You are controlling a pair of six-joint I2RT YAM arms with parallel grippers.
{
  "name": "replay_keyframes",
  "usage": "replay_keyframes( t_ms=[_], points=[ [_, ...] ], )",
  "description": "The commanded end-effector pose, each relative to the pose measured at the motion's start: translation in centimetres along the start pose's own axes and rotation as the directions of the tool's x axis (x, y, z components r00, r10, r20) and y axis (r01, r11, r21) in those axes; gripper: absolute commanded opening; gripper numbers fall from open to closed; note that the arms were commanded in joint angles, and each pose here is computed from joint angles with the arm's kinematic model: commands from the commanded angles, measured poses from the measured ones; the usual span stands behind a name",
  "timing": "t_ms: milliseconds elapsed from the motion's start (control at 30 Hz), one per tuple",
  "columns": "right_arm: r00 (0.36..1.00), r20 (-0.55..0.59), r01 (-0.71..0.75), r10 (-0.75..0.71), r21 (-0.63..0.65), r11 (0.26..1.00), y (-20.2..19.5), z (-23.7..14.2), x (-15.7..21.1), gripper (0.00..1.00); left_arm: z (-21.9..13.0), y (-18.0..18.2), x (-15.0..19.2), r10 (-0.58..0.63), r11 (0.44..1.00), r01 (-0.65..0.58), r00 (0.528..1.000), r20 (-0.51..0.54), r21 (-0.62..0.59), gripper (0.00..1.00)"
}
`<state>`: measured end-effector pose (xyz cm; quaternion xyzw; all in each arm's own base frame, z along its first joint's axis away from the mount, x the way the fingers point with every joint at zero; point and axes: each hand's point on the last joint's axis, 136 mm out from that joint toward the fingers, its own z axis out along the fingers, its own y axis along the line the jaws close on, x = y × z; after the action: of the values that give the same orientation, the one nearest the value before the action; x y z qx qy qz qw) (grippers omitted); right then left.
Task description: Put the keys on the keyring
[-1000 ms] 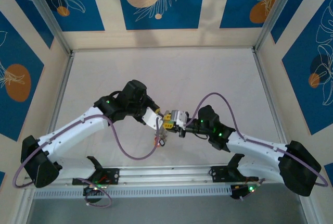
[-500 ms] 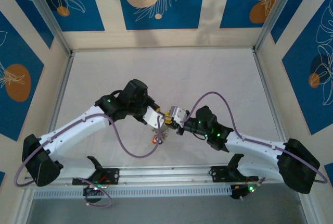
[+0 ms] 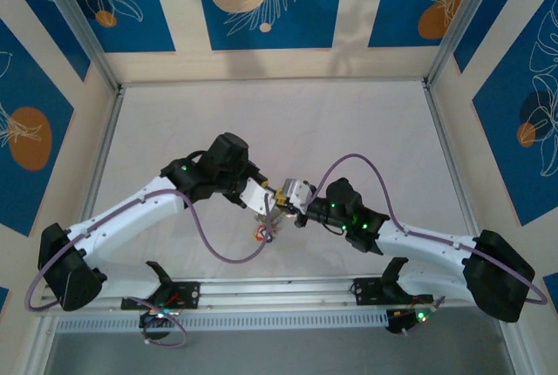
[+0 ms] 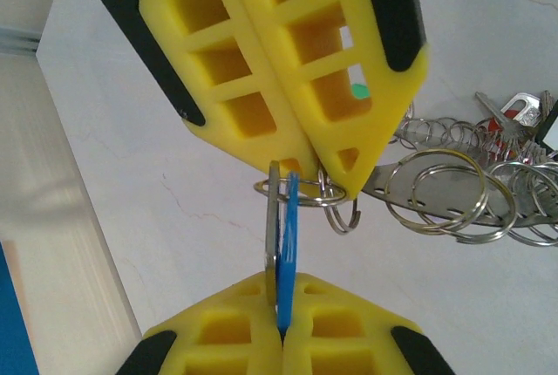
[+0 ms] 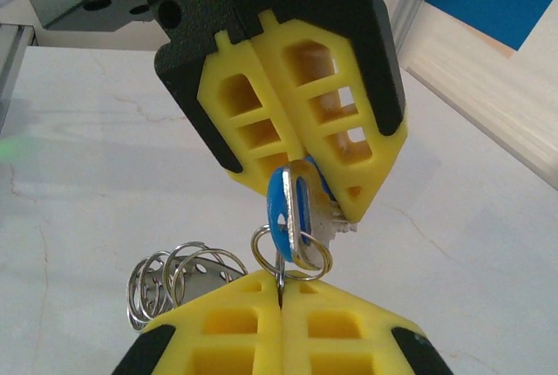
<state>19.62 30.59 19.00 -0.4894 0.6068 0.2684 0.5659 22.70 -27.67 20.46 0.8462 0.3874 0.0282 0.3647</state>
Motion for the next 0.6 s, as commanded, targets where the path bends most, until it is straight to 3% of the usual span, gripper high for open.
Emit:
replay_keyframes(
  t_ms=[0, 267, 567],
  points=[
    [1.0, 0.029, -0.003, 0.002, 0.015, 1.0, -0.4, -0.4, -1.0, 0.0, -0.6, 1.0, -0.3, -0.01, 1.0, 0.01, 1.0, 0.001, -0.023, 0.0],
    [0.976, 0.192, -0.104, 0.1, 0.012, 0.995, -1.8, -3.3, -2.4, 0.0, 0.2, -0.7, 1.1, -0.062, 0.998, 0.061, 0.998, -0.028, -0.019, 0.0],
    [0.954, 0.265, -0.14, 0.137, -0.007, 0.99, -2.2, -4.4, -3.0, 0.0, 1.9, -1.7, 1.4, -0.082, 0.997, 0.082, 0.996, -0.022, -0.004, 0.0]
  ],
)
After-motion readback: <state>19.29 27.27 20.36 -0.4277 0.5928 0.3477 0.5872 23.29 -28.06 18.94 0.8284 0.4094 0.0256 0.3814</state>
